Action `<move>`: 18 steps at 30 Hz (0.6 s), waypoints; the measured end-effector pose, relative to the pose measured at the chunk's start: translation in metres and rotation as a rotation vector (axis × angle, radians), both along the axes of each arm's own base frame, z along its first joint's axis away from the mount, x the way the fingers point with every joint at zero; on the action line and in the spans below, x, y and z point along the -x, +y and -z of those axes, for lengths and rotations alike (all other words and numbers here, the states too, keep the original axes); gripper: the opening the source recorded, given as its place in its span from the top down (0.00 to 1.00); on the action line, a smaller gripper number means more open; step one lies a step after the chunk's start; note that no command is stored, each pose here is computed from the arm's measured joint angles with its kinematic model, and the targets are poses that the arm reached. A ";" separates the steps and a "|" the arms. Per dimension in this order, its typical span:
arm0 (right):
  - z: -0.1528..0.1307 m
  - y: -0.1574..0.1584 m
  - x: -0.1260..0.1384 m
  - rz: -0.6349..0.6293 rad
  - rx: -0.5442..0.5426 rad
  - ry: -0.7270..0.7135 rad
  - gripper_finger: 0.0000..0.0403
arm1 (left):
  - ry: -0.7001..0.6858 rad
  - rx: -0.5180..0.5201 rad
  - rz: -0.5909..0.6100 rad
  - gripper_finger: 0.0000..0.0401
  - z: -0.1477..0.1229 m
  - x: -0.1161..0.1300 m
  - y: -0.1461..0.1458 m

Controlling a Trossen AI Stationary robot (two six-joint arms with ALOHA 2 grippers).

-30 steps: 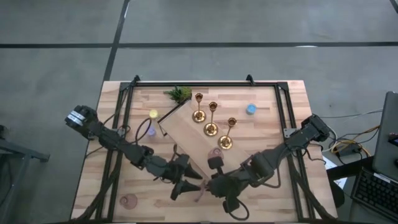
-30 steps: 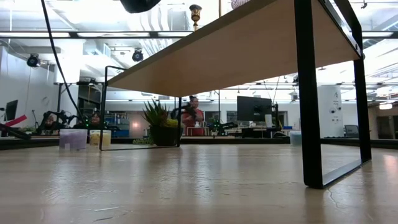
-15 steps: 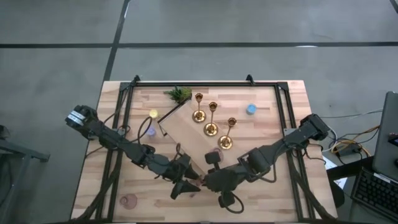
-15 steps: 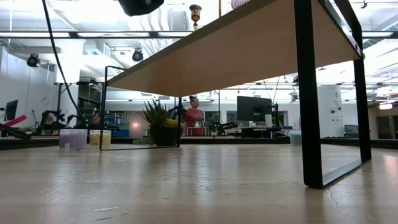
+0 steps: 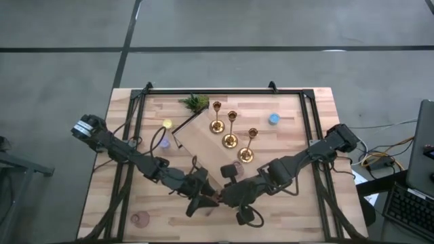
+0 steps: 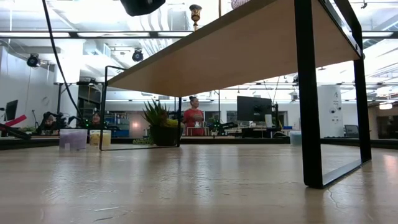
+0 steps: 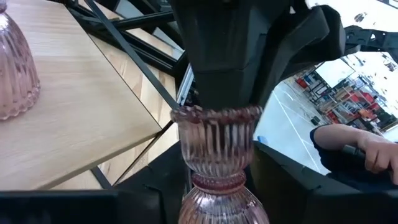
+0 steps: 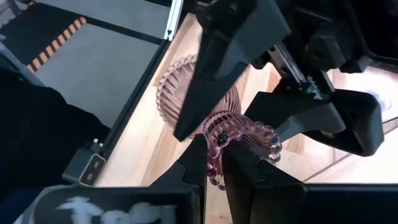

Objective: Pick & Place candle stick holders
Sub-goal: Put the right pink glass candle holder on the shelf aligned with the other pink glass candle holder

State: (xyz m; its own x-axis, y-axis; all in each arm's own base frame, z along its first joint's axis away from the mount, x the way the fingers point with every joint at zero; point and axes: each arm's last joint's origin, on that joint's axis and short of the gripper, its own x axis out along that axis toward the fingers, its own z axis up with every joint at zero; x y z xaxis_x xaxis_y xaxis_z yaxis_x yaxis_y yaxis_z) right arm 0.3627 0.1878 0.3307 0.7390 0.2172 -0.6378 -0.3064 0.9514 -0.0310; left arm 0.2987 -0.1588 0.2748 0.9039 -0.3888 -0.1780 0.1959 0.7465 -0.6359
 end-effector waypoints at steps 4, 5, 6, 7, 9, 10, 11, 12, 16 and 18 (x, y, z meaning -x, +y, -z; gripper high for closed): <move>0.000 0.000 0.000 0.000 0.002 -0.004 0.94 | 0.002 -0.005 0.003 0.65 0.000 0.000 0.000; 0.000 0.000 0.000 -0.001 0.002 -0.006 0.94 | 0.001 -0.008 0.006 0.66 0.000 0.000 0.000; -0.001 0.000 0.000 -0.001 0.003 -0.009 0.94 | 0.001 -0.010 0.009 0.67 0.000 0.000 0.000; -0.001 0.000 0.000 0.001 0.007 -0.013 0.94 | 0.000 -0.014 0.011 0.67 0.001 0.000 0.000; -0.001 0.000 0.000 0.012 0.016 -0.017 0.94 | -0.004 -0.026 0.014 0.66 0.001 0.000 0.000; -0.001 0.000 0.000 0.013 0.017 -0.018 0.94 | -0.006 -0.031 0.014 0.66 0.001 0.000 0.000; -0.001 0.000 0.000 0.013 0.016 -0.018 0.94 | -0.007 -0.035 0.015 0.66 0.001 0.000 0.000; -0.001 0.000 0.000 0.014 0.015 -0.019 0.94 | -0.008 -0.039 0.015 0.66 0.001 0.000 0.000; -0.001 0.000 -0.001 0.040 -0.018 -0.015 0.89 | -0.012 -0.051 0.019 0.67 0.001 0.000 0.000; -0.002 0.000 -0.001 0.050 -0.030 -0.013 0.85 | -0.014 -0.070 0.026 0.67 0.002 0.001 0.000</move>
